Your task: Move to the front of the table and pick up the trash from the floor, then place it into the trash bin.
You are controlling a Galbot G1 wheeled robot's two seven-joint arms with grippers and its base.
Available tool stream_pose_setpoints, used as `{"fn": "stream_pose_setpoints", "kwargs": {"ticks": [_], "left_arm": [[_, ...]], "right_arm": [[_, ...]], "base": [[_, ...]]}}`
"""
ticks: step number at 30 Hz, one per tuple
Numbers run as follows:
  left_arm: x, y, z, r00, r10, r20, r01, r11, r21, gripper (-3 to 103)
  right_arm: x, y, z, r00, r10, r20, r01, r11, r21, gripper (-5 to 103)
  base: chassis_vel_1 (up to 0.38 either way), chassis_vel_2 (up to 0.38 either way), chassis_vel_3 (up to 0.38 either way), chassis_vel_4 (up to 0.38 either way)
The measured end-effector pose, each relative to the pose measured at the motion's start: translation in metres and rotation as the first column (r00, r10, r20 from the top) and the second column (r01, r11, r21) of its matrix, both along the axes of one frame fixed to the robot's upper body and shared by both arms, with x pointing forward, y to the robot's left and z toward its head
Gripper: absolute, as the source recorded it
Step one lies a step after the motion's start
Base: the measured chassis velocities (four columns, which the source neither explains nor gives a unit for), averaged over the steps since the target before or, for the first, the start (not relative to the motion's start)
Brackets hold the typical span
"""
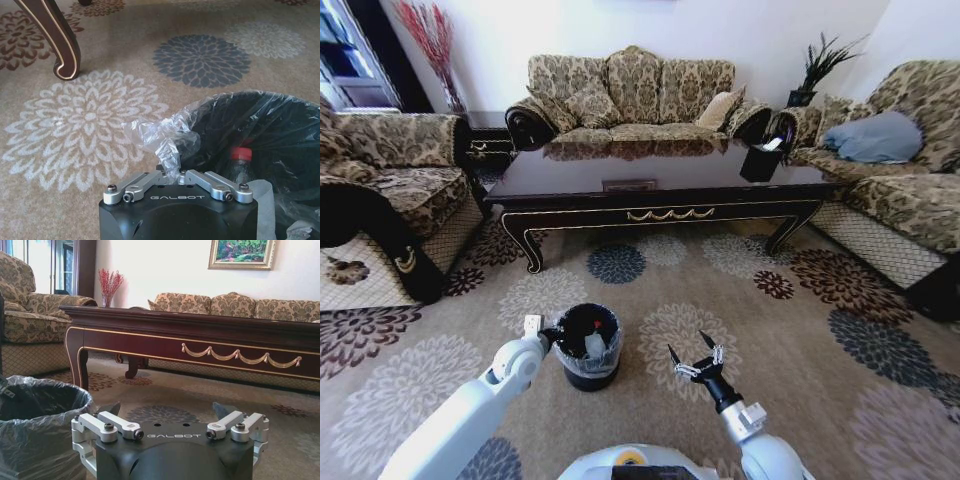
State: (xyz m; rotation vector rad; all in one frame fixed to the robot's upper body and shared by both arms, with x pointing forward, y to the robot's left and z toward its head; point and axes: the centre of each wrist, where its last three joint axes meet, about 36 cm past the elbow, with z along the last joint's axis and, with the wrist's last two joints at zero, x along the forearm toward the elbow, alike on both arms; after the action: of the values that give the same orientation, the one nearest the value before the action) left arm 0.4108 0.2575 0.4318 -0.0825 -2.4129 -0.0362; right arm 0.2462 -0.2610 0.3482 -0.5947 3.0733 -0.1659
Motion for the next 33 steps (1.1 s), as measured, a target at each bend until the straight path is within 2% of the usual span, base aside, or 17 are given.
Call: {"fn": "stream_pose_setpoints", "kwargs": {"ticks": [1,5,7,8,10,11,13,14,17,18,19,22,24,28,33], "left_arm": [[-0.001,-0.001,-0.001,1.000,0.000,-0.003,0.000,1.000,0.000,1],[-0.003,-0.003,-0.002,1.000,-0.001,-0.007,0.001,1.000,0.002,8],[-0.005,-0.004,-0.004,1.000,-0.002,-0.015,0.003,1.000,0.005,20],[-0.005,-0.004,-0.004,1.000,-0.002,-0.015,0.003,1.000,0.005,20],[-0.008,-0.005,-0.006,1.000,-0.004,-0.019,0.004,1.000,0.006,30],[-0.009,-0.006,-0.005,1.000,-0.006,-0.017,0.006,1.000,0.005,30],[-0.012,-0.006,-0.002,1.000,-0.007,-0.012,0.007,1.000,0.007,42],[-0.012,-0.006,-0.002,1.000,-0.007,-0.012,0.007,1.000,0.007,42],[-0.018,-0.002,0.008,1.000,-0.002,0.005,0.002,1.000,0.021,58],[-0.018,-0.002,0.008,1.000,-0.002,0.005,0.002,1.000,0.021,58],[-0.021,-0.001,0.010,1.000,0.003,0.009,-0.004,1.000,0.028,58],[-0.035,0.006,0.016,0.999,0.029,0.024,-0.030,0.999,0.033,76],[-0.040,0.007,0.017,0.999,0.035,0.023,-0.036,0.999,0.029,76],[-0.069,0.014,0.025,0.998,0.050,0.044,-0.051,0.998,0.024,96],[-0.094,0.024,0.031,0.992,0.085,0.091,-0.085,0.996,0.001,100]], "right_arm": [[0.001,0.000,0.000,1.000,0.000,0.000,0.000,1.000,0.000,100],[0.003,0.000,-0.002,1.000,-0.004,-0.002,0.004,1.000,0.002,100],[0.003,0.000,-0.004,1.000,-0.008,-0.004,0.008,1.000,0.002,100],[0.003,0.000,-0.004,1.000,-0.008,-0.004,0.008,1.000,0.002,100],[0.003,0.000,-0.006,1.000,-0.010,-0.008,0.010,1.000,0.003,100],[0.003,0.000,-0.006,1.000,-0.011,-0.010,0.011,1.000,0.002,100],[0.003,-0.001,-0.008,1.000,-0.011,-0.012,0.011,1.000,0.001,100],[0.003,-0.001,-0.008,1.000,-0.011,-0.012,0.011,1.000,0.001,100],[0.006,0.000,-0.007,1.000,-0.015,-0.005,0.015,1.000,0.005,100],[0.006,0.000,-0.007,1.000,-0.015,-0.005,0.015,1.000,0.005,100],[0.007,0.000,-0.007,1.000,-0.019,-0.005,0.019,1.000,0.008,100],[0.007,0.000,-0.007,1.000,-0.020,-0.003,0.020,1.000,0.013,100],[0.007,0.000,-0.007,1.000,-0.019,-0.003,0.019,1.000,0.013,100],[0.009,0.000,-0.010,0.999,-0.039,0.001,0.039,0.999,0.028,100],[0.010,0.000,-0.012,0.998,-0.062,0.025,0.061,0.997,0.040,100]], "base": [[0.000,0.000,0.000,0.000],[0.000,0.000,0.000,0.000],[0.000,0.000,0.000,0.000],[0.000,0.000,0.000,0.000],[0.000,0.000,0.000,0.000],[0.000,0.000,0.000,0.000],[0.000,0.000,0.000,0.000],[0.000,0.000,0.000,0.000],[0.000,0.000,0.000,0.000],[0.000,0.000,0.000,0.000],[0.000,0.000,0.000,0.000],[0.000,0.000,0.000,0.000],[0.000,0.000,0.000,0.000],[0.000,0.000,0.000,0.000],[0.000,0.000,0.000,0.000]]}}
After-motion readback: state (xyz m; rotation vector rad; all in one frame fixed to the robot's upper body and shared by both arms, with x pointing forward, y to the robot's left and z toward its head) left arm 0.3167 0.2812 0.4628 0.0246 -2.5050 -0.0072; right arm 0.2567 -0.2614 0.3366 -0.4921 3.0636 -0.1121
